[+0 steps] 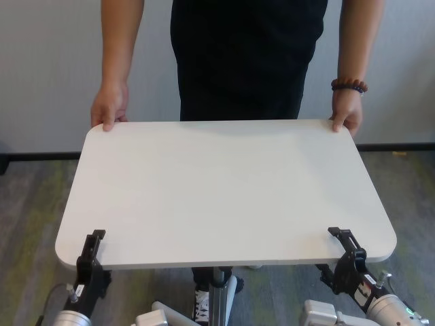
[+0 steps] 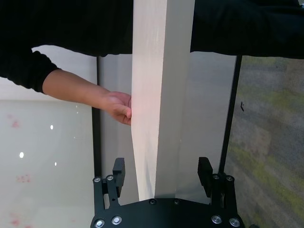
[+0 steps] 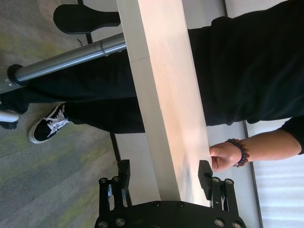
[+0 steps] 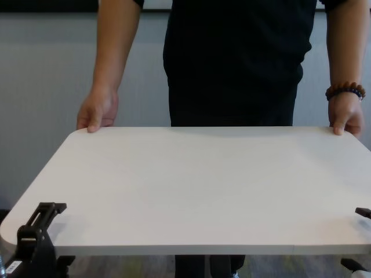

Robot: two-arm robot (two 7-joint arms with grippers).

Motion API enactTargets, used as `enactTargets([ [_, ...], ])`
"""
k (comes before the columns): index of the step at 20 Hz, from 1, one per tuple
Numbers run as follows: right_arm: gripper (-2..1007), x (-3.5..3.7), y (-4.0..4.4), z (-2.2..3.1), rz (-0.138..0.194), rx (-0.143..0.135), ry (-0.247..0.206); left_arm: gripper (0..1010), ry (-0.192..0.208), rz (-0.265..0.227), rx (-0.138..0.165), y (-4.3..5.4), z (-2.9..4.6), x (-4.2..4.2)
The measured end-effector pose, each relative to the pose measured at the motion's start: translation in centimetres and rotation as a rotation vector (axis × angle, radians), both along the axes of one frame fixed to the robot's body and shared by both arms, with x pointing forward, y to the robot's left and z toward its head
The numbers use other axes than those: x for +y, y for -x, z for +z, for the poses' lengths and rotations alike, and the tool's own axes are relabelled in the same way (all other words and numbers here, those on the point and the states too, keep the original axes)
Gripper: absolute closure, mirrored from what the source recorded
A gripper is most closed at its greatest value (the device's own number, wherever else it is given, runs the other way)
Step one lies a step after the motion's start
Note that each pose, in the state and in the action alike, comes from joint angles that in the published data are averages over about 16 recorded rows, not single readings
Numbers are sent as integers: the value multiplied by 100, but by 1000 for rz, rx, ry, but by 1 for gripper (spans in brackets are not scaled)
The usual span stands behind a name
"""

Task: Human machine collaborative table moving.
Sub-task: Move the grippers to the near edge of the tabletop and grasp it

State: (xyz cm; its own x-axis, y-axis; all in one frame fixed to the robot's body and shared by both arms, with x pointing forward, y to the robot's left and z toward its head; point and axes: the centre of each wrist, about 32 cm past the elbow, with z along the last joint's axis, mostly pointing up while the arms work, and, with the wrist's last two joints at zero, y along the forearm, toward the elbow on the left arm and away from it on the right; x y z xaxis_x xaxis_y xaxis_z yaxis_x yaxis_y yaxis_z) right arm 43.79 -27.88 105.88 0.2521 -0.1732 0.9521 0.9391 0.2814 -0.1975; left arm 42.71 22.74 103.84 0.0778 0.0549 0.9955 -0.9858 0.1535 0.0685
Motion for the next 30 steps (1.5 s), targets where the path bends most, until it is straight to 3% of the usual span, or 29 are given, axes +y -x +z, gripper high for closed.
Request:
enactTargets([
  [7,260,0,0,0,0,0,0,172,0,0,0,0,0,0],
  [19,604,-1,-3,4,0,-3,-1,539,-1,0,0,1,0,0],
  [30,717,-2,-3,4,-1,-3,0,726,-1,0,-1,0,-1,0],
])
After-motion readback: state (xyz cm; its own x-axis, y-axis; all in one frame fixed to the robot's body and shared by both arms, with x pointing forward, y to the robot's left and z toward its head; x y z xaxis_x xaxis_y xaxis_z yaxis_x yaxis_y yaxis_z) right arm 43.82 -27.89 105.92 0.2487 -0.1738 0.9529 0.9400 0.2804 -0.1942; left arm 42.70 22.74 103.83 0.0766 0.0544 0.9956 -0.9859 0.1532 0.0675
